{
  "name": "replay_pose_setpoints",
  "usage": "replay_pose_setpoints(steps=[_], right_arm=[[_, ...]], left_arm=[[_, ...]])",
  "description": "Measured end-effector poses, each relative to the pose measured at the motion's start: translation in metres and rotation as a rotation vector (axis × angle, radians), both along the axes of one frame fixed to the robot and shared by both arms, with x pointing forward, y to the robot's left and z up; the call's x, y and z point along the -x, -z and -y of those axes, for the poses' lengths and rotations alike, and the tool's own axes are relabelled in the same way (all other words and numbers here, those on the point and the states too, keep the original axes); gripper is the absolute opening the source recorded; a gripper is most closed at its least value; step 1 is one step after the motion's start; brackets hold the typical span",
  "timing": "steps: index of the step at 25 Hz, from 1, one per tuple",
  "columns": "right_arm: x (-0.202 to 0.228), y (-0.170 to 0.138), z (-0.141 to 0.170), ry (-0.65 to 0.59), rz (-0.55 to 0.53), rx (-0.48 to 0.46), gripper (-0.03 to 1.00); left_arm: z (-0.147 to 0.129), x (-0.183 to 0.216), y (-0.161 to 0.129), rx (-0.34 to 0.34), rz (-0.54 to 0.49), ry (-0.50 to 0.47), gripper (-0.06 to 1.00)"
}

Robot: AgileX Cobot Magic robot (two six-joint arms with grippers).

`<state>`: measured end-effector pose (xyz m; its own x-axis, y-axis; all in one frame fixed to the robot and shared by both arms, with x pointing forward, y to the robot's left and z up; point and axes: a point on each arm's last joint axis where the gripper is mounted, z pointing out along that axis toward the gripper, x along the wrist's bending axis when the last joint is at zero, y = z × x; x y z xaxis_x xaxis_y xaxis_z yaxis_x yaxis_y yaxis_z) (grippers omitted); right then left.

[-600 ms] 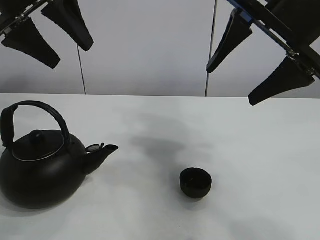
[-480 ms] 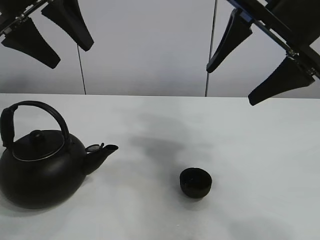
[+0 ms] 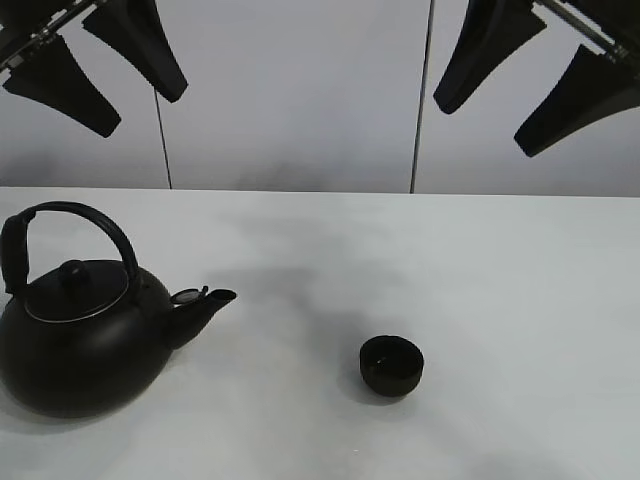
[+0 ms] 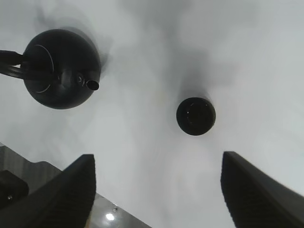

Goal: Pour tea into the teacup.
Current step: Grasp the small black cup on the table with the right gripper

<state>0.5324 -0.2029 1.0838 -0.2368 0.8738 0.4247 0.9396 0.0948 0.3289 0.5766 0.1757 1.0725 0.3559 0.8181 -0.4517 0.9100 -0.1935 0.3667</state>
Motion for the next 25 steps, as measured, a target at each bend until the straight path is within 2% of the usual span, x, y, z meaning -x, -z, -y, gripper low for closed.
replay_pose_setpoints(steps=[4, 9, 13, 18, 25], right_arm=[[0.002, -0.010, -0.003, -0.089, 0.028, 0.097, 0.51], [0.011, 0.009, -0.036, -0.269, 0.007, 0.294, 0.53], [0.008, 0.026, -0.057, -0.301, 0.006, 0.336, 0.54], [0.002, 0.060, -0.078, -0.360, -0.065, 0.383, 0.55], [-0.013, 0.097, -0.083, -0.373, -0.114, 0.438, 0.55]], left_arm=[[0.000, 0.000, 0.000, 0.000, 0.000, 0.000, 0.52], [0.000, 0.000, 0.000, 0.000, 0.001, 0.001, 0.52], [0.000, 0.000, 0.000, 0.000, 0.001, 0.001, 0.52], [0.000, 0.000, 0.000, 0.000, 0.001, 0.000, 0.52], [0.000, 0.000, 0.000, 0.000, 0.001, 0.000, 0.52]])
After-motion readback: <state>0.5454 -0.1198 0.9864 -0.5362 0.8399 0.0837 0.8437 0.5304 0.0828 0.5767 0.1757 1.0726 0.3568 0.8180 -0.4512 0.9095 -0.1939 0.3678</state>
